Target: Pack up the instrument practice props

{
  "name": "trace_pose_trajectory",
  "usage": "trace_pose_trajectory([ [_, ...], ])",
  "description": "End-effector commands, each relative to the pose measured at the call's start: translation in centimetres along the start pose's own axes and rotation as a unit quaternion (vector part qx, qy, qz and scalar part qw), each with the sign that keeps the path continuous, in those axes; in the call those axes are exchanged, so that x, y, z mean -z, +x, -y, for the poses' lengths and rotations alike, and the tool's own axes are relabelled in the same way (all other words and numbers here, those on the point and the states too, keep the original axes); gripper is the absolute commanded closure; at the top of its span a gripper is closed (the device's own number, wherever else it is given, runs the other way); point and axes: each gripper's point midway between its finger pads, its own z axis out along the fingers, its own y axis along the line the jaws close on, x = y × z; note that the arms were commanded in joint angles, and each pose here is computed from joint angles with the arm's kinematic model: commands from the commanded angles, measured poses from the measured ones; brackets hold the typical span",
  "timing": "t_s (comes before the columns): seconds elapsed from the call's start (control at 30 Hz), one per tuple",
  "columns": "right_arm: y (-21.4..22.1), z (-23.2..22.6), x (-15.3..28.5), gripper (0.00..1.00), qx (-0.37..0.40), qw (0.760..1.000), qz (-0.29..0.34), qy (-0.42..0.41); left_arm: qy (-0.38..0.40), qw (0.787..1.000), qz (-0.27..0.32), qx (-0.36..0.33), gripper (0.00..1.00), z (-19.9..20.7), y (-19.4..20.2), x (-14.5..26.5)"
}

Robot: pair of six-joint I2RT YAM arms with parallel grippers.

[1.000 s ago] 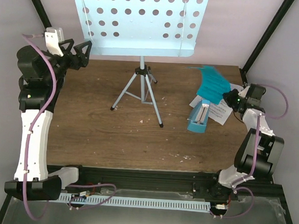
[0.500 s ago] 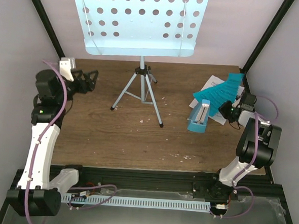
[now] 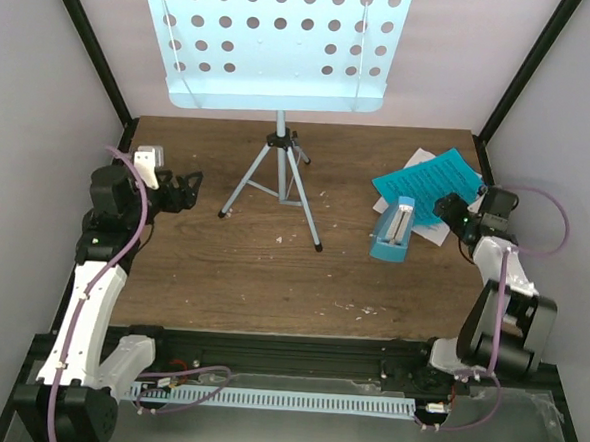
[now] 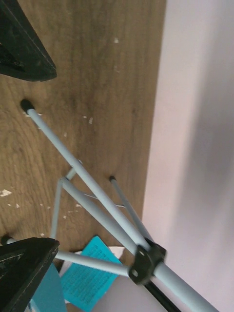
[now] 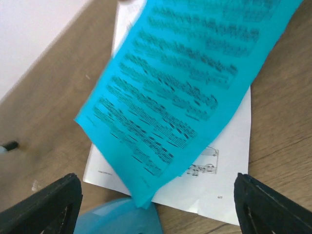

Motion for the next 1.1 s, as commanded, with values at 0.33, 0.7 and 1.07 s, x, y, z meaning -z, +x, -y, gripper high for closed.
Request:
trace_pose_trajectory([
  [0.33,-1.8,-15.8,19.0,0.0,0.159,0.931,0.128,-0.301,0.027,0.999,-0.034,0.028,0.13,-0.3,4.7,-1.2],
  [0.7,5.6,-24.0,20.7,0.02,0.245,0.866,0.025,-0.435,0.156,0.986,-0.039,0.038,0.24,10.1,5.4,-3.8],
  [1.07,7.1,-23.4,18.8,0.0,0.217,0.875,0.017,-0.432,0.176,0.979,-0.018,0.104,0.3,17.1,6.9,-10.5],
])
